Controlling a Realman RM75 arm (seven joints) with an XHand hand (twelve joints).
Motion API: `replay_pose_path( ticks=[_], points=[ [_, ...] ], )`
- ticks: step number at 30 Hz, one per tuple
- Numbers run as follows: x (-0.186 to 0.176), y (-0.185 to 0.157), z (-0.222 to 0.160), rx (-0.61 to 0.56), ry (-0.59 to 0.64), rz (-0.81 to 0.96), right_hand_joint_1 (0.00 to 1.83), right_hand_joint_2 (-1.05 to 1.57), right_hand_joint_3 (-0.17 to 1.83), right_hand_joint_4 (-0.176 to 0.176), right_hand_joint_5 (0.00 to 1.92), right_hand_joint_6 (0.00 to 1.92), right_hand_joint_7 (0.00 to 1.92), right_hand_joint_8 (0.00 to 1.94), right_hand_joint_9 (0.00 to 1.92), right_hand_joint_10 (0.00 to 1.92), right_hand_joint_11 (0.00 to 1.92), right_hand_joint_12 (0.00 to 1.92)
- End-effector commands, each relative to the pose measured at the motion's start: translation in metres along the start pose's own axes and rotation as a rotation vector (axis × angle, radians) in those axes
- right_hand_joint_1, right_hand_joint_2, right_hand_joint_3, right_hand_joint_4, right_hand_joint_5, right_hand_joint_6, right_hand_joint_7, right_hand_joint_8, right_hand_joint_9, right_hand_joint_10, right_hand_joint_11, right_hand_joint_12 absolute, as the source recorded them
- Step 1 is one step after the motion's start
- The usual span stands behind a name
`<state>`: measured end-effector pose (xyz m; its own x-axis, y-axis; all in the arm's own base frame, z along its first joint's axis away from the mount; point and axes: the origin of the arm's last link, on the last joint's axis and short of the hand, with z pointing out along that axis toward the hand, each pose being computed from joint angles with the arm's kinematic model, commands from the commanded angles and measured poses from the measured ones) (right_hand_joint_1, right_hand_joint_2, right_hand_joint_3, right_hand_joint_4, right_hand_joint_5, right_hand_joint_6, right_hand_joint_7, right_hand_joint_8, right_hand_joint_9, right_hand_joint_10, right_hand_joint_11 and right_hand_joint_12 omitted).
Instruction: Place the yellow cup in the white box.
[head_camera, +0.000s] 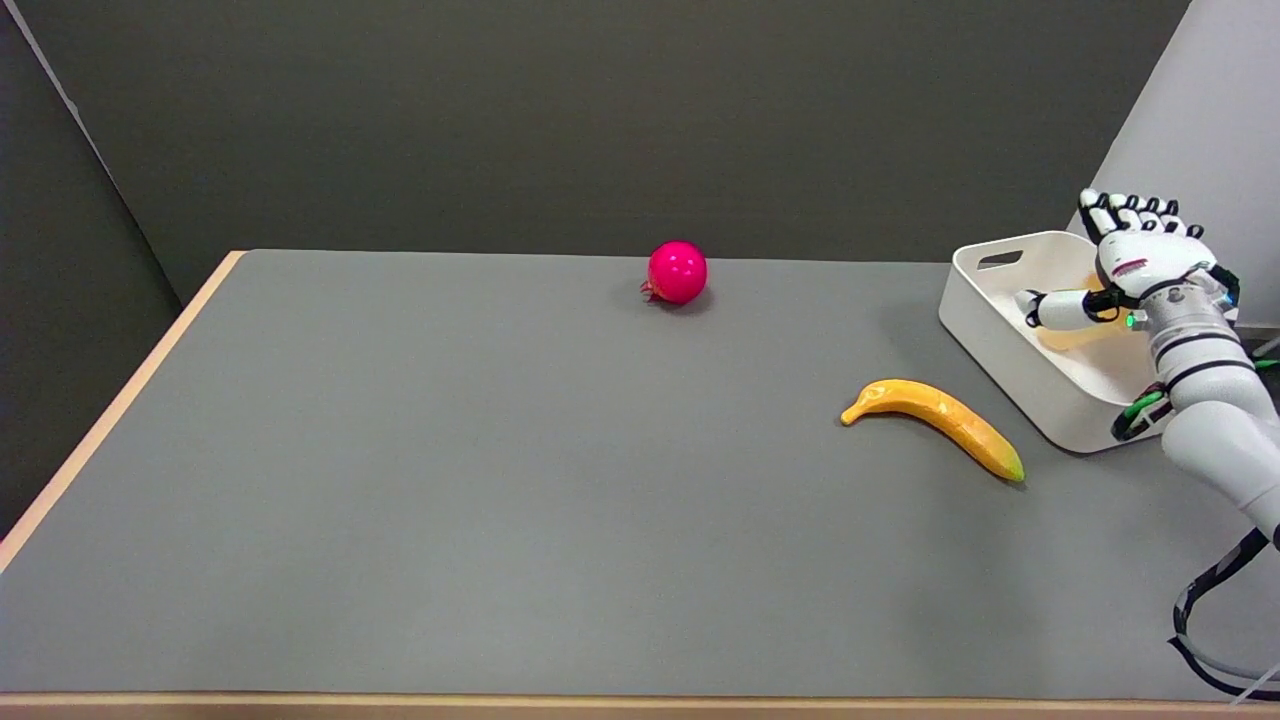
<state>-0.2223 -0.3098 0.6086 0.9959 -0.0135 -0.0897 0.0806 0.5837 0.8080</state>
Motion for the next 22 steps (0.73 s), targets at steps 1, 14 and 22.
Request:
replay_pose_path(
  ticks=[1, 14, 22],
  points=[
    [-0.018, -0.002, -0.01, -0.033, -0.018, 0.172, 0.44, 0.62, 0.69, 0.049, 0.0, 0.0, 0.0, 0.0, 0.0, 0.0, 0.0, 0.0],
    [0.079, -0.128, -0.056, 0.392, 0.31, 0.379, 0.36, 0.64, 0.8, 0.035, 0.0, 0.08, 0.0, 0.0, 0.0, 0.0, 0.0, 0.0],
    [0.113, -0.246, -0.151, 0.803, 0.413, 0.456, 0.35, 0.66, 0.98, 0.035, 0.03, 0.29, 0.0, 0.17, 0.0, 0.22, 0.0, 0.47]
  ],
)
